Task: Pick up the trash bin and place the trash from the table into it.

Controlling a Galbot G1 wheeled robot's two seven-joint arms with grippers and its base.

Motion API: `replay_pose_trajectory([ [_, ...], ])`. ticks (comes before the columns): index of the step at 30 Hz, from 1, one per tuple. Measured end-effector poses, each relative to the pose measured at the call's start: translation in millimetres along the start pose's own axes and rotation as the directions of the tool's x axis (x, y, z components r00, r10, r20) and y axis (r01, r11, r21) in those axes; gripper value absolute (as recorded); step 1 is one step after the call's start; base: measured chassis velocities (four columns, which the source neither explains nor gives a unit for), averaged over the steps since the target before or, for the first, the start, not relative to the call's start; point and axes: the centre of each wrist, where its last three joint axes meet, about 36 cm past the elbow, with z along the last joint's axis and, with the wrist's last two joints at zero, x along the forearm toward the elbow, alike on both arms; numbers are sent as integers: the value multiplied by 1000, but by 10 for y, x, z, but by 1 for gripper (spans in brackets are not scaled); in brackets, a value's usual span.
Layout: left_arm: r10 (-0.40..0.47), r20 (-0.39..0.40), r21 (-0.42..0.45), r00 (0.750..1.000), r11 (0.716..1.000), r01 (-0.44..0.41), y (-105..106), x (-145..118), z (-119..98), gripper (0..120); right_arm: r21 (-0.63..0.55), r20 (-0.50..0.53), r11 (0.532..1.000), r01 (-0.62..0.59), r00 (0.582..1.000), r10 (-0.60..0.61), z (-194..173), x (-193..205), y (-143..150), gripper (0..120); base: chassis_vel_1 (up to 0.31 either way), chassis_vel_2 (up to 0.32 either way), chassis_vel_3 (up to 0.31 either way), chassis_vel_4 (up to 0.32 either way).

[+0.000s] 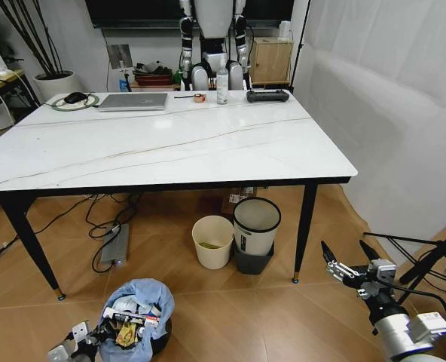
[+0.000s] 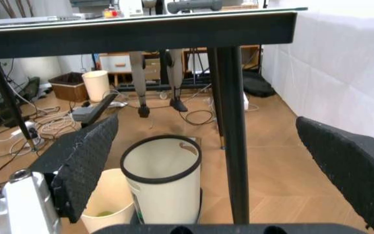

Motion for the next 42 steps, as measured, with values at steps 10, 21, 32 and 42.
replay_pose_trajectory([
  [10, -3, 5, 1, 1000, 1000, 3, 13, -2, -12, 0, 0, 0, 1000, 0, 1000, 0, 0, 0, 0, 100, 0, 0, 0, 0],
  [21, 12, 21, -4, 1000, 1000, -11, -60, 18, -43, 0, 0, 0, 1000, 0, 1000, 0, 0, 0, 0, 100, 0, 0, 0, 0],
  [32, 1, 18, -2, 1000, 1000, -1, -16, 25, -48, 0, 0, 0, 1000, 0, 1000, 0, 0, 0, 0, 100, 0, 0, 0, 0],
  [42, 2, 19, -1, 1000, 1000, -2, -21, 27, -54, 0, 0, 0, 1000, 0, 1000, 0, 0, 0, 0, 100, 0, 0, 0, 0],
])
